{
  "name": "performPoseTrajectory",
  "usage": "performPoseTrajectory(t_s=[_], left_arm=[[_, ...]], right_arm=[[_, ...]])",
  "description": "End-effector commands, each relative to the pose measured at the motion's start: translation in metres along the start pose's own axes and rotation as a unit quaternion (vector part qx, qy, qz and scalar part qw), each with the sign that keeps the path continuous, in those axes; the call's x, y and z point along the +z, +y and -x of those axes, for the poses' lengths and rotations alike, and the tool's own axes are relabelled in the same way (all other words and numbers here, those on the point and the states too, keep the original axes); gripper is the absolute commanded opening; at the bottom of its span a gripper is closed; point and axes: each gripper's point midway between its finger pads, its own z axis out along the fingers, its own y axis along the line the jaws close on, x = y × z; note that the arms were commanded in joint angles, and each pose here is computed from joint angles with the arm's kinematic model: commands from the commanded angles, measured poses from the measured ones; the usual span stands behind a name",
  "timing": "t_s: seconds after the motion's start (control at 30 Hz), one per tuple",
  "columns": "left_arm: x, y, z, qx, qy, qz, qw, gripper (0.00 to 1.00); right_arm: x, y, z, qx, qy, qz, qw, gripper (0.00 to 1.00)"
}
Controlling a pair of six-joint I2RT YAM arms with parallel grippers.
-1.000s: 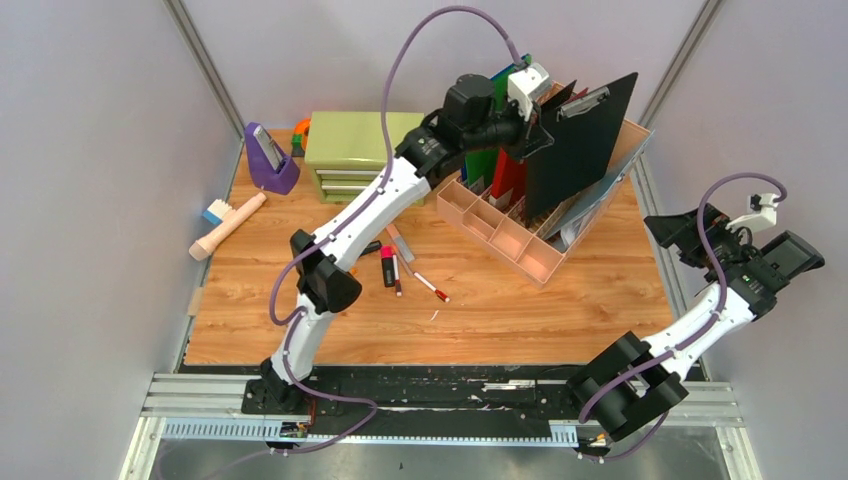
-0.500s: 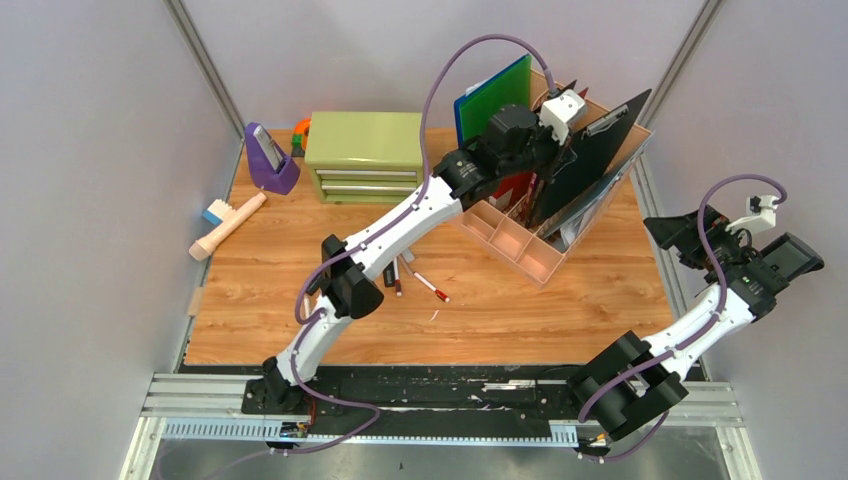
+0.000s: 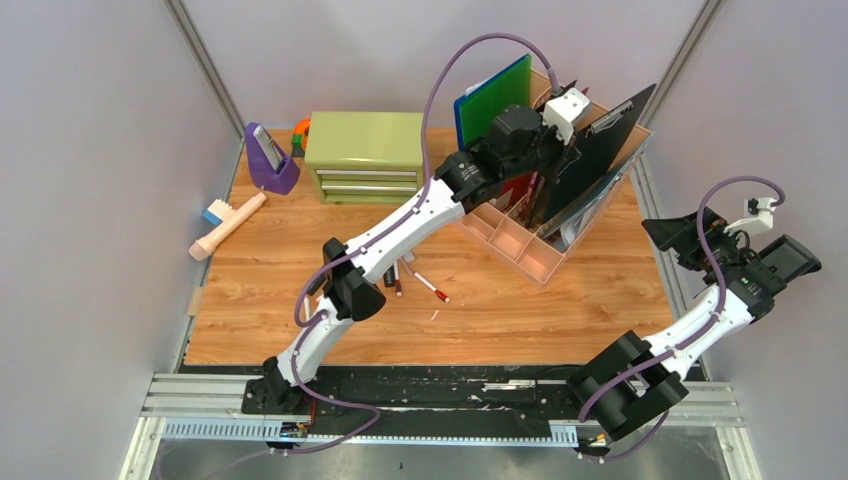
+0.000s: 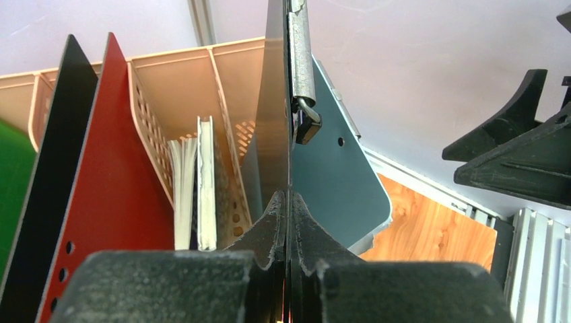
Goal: Organize the desk
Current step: Place the folder in the storage box.
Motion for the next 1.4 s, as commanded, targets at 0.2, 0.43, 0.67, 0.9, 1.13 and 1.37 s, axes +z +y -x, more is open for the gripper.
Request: performPoseTrajectory(t_s=[0.2, 0.43, 0.67, 0.9, 1.13, 1.37], left_arm=[[-0.007, -0.033, 0.025, -0.031, -0.028, -0.023, 0.999, 0.00], [0.002, -0.029, 0.010, -0.037, -0.019, -0.011, 0.999, 0.00], [0.026, -0.031, -0.016, -0.040, -0.016, -0.025, 0.999, 0.00], [0.042, -0.034, -0.033, -0.033, -0.020, -0.042, 0.998, 0.00], [0.046, -0.033, -0.051, -0.026, 0.000, -0.041, 0.999, 0.23], [0.035, -0.029, -0.036, 0.006, -0.005, -0.035, 0.999, 0.44]], right_arm=[[-0.002, 0.007, 0.006, -0.029, -0.009, 0.017, 0.999, 0.87], [-0.002, 0.008, 0.005, -0.025, -0.008, 0.023, 0.999, 0.87], [-0.002, 0.011, 0.004, -0.025, -0.007, 0.028, 0.999, 0.87], [-0.002, 0.013, 0.004, -0.023, -0.006, 0.036, 0.999, 0.87], [-0.002, 0.014, 0.003, -0.022, -0.005, 0.041, 0.999, 0.87], [-0.002, 0.013, 0.002, -0.018, -0.004, 0.042, 0.999, 0.87]])
